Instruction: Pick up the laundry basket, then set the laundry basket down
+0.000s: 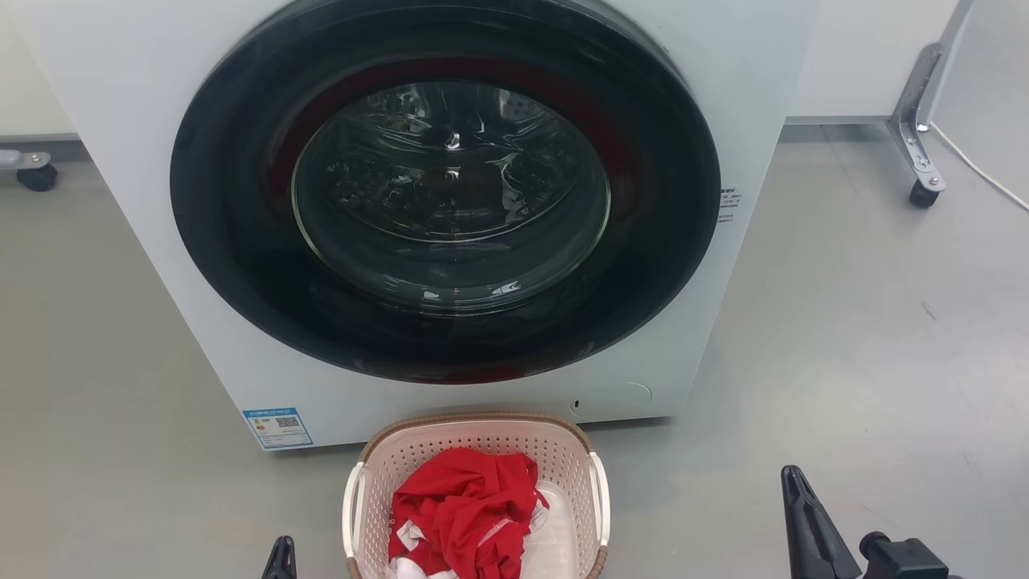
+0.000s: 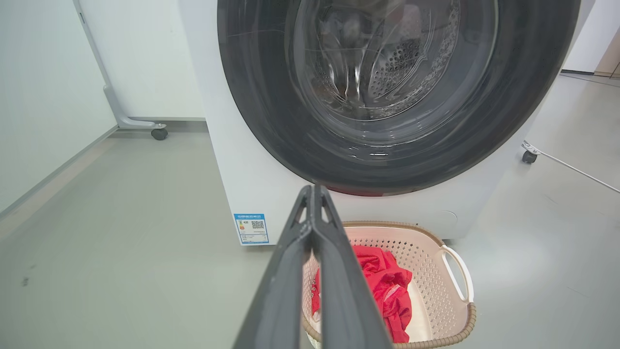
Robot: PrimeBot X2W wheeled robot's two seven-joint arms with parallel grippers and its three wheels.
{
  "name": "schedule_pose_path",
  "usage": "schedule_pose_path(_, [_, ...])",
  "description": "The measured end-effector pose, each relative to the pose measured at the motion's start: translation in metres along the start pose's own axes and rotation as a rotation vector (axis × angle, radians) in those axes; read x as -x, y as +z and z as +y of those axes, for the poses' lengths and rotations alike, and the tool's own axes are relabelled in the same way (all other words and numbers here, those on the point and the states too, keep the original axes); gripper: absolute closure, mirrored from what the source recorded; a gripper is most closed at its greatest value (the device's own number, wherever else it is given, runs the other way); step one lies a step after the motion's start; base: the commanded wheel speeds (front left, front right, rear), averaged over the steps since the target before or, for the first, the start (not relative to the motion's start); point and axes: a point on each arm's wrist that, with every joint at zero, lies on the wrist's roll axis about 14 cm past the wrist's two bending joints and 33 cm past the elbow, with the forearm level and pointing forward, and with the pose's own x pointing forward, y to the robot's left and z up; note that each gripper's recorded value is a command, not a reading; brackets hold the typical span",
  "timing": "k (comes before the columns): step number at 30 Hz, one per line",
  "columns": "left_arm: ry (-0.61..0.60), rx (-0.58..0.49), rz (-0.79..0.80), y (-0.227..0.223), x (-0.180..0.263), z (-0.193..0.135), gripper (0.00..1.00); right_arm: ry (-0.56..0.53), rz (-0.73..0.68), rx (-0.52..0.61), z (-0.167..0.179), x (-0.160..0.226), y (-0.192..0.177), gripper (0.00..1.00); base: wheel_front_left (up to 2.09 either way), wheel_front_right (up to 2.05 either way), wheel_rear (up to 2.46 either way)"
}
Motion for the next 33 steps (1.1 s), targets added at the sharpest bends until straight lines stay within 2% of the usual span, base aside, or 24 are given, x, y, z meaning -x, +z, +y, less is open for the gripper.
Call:
schedule_pose_path(7, [0.015,0.047,0.035,-0.007,0.000,0.004,1.00,-0.025,0.032,-0.059,-0.006,0.000,-0.006,1.00,0.00,0.00,0.00])
schedule_pose_path(33, [0.084,0.472,0.123,-0.016,-0.014,0.020,1.00,-0.138,0.129,-0.476,-0.035,-0.006,-0.022,1.00,0.00,0.00,0.00])
